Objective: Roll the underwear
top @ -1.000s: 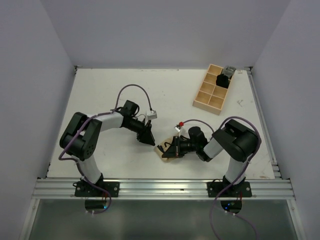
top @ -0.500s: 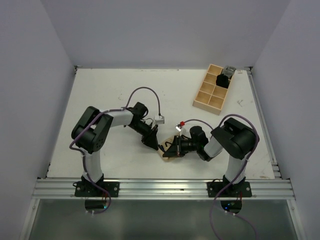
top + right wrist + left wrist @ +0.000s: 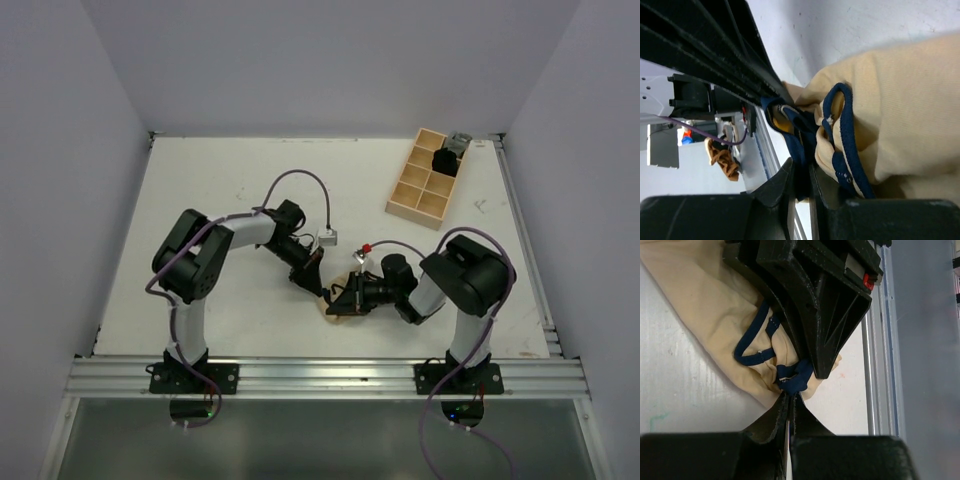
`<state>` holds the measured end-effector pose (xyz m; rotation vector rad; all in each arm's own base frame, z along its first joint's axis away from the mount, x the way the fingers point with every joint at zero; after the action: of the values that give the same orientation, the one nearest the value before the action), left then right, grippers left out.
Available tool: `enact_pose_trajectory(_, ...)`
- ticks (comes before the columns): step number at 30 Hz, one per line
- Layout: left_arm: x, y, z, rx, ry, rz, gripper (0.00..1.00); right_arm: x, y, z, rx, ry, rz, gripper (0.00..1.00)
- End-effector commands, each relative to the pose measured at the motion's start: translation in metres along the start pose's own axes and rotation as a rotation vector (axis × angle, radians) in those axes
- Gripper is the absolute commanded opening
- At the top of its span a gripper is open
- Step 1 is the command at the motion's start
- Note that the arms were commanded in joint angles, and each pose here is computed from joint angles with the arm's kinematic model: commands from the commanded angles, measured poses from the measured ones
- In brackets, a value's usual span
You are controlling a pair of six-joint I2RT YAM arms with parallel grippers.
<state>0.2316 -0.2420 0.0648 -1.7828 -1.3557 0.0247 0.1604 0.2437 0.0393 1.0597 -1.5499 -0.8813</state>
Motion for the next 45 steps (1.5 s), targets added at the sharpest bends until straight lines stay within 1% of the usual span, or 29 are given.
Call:
enact_pose_trajectory(1,-0.006,-0.005,-0.008,-0.003,0.003,0.041,0.00,0.005,-0.006,0.003,0.012,-0.013,0.072,0.18)
enact_pose_trajectory(3,-0.008,-0.002,-0.005,0.054,0.041,0.028,0.00,0.006,-0.007,0.000,0.031,-0.025,0.101,0.21)
enact_pose_trajectory(4,-0.009,-0.001,-0.003,0.073,0.058,0.025,0.00,0.008,-0.011,0.004,0.012,-0.013,0.133,0.22)
enact_pose_trajectory(10,-0.012,0.006,0.006,0.217,0.152,-0.029,0.00,0.016,-0.011,-0.003,0.041,-0.034,0.259,0.23)
enact_pose_trajectory(13,-0.010,0.013,0.004,0.257,0.182,-0.080,0.00,0.021,-0.006,-0.006,0.065,-0.051,0.296,0.23)
enact_pose_trajectory(17,-0.009,0.018,-0.005,0.311,0.182,-0.112,0.00,0.029,-0.002,-0.007,0.081,-0.079,0.334,0.24)
enact_pose_trajectory(18,-0.009,0.018,-0.007,0.318,0.182,-0.123,0.00,0.032,-0.004,-0.003,0.085,-0.063,0.361,0.25)
enact_pose_trajectory(20,-0.009,0.020,-0.010,0.336,0.180,-0.132,0.00,0.035,-0.001,-0.007,0.129,-0.085,0.384,0.25)
enact_pose_trajectory(21,-0.009,0.021,-0.011,0.340,0.181,-0.134,0.00,0.038,-0.002,-0.004,0.126,-0.074,0.412,0.26)
enact_pose_trajectory(23,-0.008,0.021,-0.013,0.353,0.181,-0.140,0.00,0.042,0.005,-0.010,0.177,-0.105,0.424,0.26)
enact_pose_trajectory(25,-0.008,0.021,-0.016,0.355,0.181,-0.139,0.00,0.047,0.007,-0.010,0.194,-0.106,0.455,0.27)
enact_pose_trajectory(26,-0.008,0.022,-0.018,0.356,0.179,-0.140,0.00,0.051,0.014,-0.013,0.232,-0.129,0.452,0.28)
enact_pose_trajectory(29,-0.007,0.022,-0.021,0.358,0.179,-0.145,0.00,0.058,0.020,-0.017,0.277,-0.159,0.488,0.31)
enact_pose_trajectory(31,-0.007,0.023,-0.022,0.363,0.182,-0.149,0.00,0.061,0.023,-0.018,0.298,-0.165,0.499,0.36)
enact_pose_trajectory(34,-0.008,0.024,-0.020,0.376,0.189,-0.149,0.00,0.063,0.029,-0.018,0.355,-0.182,0.518,0.38)
enact_pose_trajectory(36,-0.009,0.025,-0.019,0.383,0.191,-0.149,0.00,0.064,0.036,-0.016,0.403,-0.187,0.526,0.41)
enact_pose_trajectory(37,-0.009,0.025,-0.019,0.387,0.192,-0.154,0.00,0.066,0.036,-0.020,0.428,-0.209,0.567,0.42)
enact_pose_trajectory(39,-0.010,0.024,-0.019,0.387,0.191,-0.152,0.00,0.065,0.042,-0.016,0.472,-0.202,0.584,0.44)
enact_pose_trajectory(40,-0.010,0.025,-0.019,0.385,0.191,-0.151,0.00,0.065,0.048,-0.019,0.496,-0.218,0.593,0.45)
enact_pose_trajectory(45,-0.012,0.024,-0.020,0.384,0.195,-0.150,0.00,0.060,0.066,-0.022,0.658,-0.242,0.643,0.52)
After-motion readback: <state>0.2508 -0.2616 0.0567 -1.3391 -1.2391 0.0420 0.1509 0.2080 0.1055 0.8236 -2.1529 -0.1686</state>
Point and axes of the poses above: each gripper's point midway between its finger pads, its own x axis back along the fingers, its own y axis along the line the jaws close on, z = x × y, the point moved 6 cm from there along x, back along the fingers, and after that the axes turned 1 degree about x, right-handed, at the moved point
